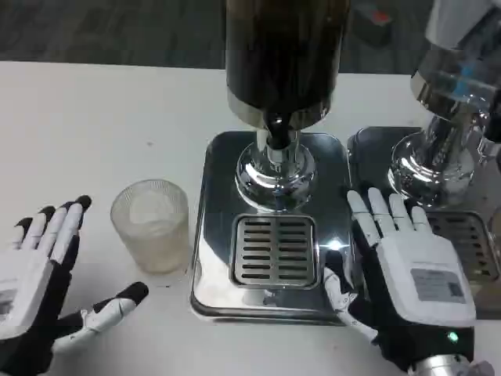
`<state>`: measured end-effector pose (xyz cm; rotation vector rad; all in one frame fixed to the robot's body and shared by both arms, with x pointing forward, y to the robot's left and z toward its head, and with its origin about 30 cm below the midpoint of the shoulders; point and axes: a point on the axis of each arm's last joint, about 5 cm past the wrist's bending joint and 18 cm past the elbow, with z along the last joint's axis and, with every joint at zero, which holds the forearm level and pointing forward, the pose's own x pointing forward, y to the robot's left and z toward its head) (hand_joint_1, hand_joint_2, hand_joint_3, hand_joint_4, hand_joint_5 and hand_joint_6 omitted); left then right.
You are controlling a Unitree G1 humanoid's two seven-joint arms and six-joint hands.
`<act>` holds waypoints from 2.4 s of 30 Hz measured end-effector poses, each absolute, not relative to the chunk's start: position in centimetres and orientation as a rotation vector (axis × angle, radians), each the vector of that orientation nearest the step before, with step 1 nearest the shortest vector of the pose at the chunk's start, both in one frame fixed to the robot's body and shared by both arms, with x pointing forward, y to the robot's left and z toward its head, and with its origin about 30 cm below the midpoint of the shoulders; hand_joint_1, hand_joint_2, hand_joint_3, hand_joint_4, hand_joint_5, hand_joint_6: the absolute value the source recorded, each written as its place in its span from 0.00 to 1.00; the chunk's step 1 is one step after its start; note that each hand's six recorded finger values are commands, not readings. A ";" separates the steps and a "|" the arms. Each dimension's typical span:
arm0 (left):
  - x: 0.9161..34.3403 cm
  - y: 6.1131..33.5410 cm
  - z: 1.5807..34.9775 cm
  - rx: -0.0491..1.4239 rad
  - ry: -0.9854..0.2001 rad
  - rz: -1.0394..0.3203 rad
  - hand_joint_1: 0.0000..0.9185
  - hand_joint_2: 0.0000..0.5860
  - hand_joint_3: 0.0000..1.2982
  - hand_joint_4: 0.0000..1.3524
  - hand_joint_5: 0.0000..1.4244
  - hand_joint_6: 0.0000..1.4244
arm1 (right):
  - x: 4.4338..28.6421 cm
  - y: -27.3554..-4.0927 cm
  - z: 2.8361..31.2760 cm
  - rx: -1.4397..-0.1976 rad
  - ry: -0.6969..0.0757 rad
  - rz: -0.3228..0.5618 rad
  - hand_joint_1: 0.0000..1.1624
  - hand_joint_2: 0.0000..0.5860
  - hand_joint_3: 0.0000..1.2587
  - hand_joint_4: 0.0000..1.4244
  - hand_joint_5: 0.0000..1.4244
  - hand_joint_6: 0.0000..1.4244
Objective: Grasp the cup under the faucet to collect the drink, then remove the cup.
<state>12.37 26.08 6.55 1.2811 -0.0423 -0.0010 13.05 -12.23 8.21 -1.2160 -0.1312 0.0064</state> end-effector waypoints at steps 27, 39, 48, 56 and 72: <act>13.2 26.2 6.3 1.113 -0.050 0.060 0.00 0.03 0.00 0.00 0.00 0.00 | 12.9 -11.8 8.2 -1.205 -0.113 0.010 0.29 0.92 0.07 0.00 0.00 0.00; 15.8 26.3 5.3 0.875 -0.023 0.073 0.01 0.00 0.00 0.00 0.00 0.00 | 12.9 -11.7 8.2 -1.201 -0.108 0.008 0.29 0.92 0.09 0.00 0.00 0.00; 17.0 25.8 3.9 0.809 -0.026 -0.006 0.13 0.00 0.00 0.00 0.00 0.00 | 12.9 -11.3 8.2 -1.183 -0.102 0.003 0.29 0.93 0.09 0.00 0.00 0.00; 17.9 25.3 3.5 0.855 -0.032 -0.033 0.17 0.00 0.00 0.00 0.02 0.00 | 12.9 -11.3 8.2 -1.186 -0.093 -0.004 0.29 0.94 0.10 0.00 0.00 0.00; 19.3 24.0 2.7 0.805 -0.021 -0.048 0.23 0.01 0.00 0.00 0.11 0.09 | 12.8 -10.8 8.2 -1.171 -0.064 -0.022 0.34 0.95 0.10 0.00 0.00 0.00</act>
